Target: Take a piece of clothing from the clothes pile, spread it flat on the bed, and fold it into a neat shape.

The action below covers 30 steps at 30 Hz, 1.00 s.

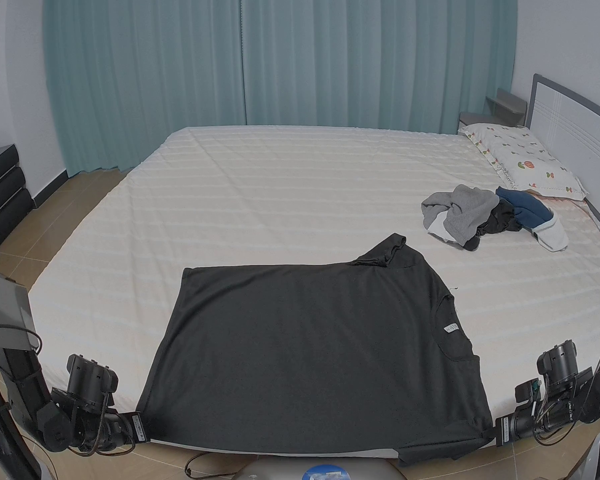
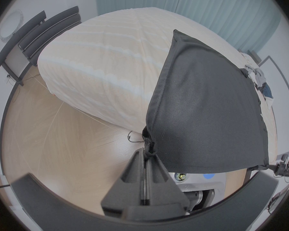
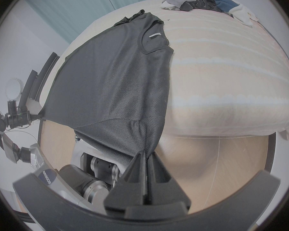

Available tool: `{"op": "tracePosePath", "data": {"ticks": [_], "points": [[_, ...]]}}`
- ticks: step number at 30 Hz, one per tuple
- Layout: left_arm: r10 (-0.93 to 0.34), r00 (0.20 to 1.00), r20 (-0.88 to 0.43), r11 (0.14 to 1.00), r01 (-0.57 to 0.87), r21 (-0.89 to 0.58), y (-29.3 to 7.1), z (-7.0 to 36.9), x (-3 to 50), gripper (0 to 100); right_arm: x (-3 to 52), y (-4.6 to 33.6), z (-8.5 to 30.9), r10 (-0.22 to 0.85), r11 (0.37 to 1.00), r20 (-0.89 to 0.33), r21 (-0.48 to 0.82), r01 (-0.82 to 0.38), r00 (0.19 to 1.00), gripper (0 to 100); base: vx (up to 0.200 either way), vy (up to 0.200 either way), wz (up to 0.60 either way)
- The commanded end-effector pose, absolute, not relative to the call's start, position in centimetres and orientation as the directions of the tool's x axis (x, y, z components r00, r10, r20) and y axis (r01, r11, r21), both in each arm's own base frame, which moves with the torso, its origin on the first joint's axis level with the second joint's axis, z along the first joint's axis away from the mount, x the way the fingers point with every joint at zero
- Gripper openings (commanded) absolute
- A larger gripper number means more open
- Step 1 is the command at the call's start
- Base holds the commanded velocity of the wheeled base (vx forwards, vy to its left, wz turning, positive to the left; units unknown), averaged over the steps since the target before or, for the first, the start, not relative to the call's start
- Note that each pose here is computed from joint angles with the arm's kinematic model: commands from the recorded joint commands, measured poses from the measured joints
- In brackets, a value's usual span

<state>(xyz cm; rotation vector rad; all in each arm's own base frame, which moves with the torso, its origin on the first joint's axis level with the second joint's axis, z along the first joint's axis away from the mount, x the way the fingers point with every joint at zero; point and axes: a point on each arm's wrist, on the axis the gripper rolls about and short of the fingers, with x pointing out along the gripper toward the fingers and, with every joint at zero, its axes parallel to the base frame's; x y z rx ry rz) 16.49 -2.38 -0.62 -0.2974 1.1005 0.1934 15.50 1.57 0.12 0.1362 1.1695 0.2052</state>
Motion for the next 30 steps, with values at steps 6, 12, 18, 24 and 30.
{"op": "tracePosePath", "data": {"ticks": [6,12,18,24,30], "points": [[0.014,0.408,-0.913,0.960,-0.260,-0.101,-2.4,0.0,15.2,0,13.8,1.5,1.6,0.224,0.972,-0.895,0.179,-0.150,0.385,0,0.000,0.000,0.00],[0.008,0.439,-0.898,0.962,-0.248,-0.113,-2.4,0.7,15.1,0,13.5,1.5,2.3,0.228,0.970,-0.880,0.169,-0.175,0.416,0,0.000,0.000,0.00],[0.001,0.566,-0.824,0.941,-0.279,-0.190,-2.3,2.6,17.1,0,15.4,1.5,3.1,0.232,0.972,-0.844,0.181,-0.151,0.483,0,0.000,0.000,0.00],[-0.003,0.667,-0.745,0.902,-0.319,-0.290,-2.4,4.4,19.4,0,17.9,1.8,5.4,0.239,0.969,-0.759,0.226,-0.098,0.605,0,0.000,0.000,0.00],[-0.007,0.697,-0.717,0.881,-0.335,-0.334,-2.5,5.0,20.3,0,20.3,1.9,7.8,0.192,0.967,-0.682,0.252,-0.019,0.706,0,0.000,0.000,0.00]]}}
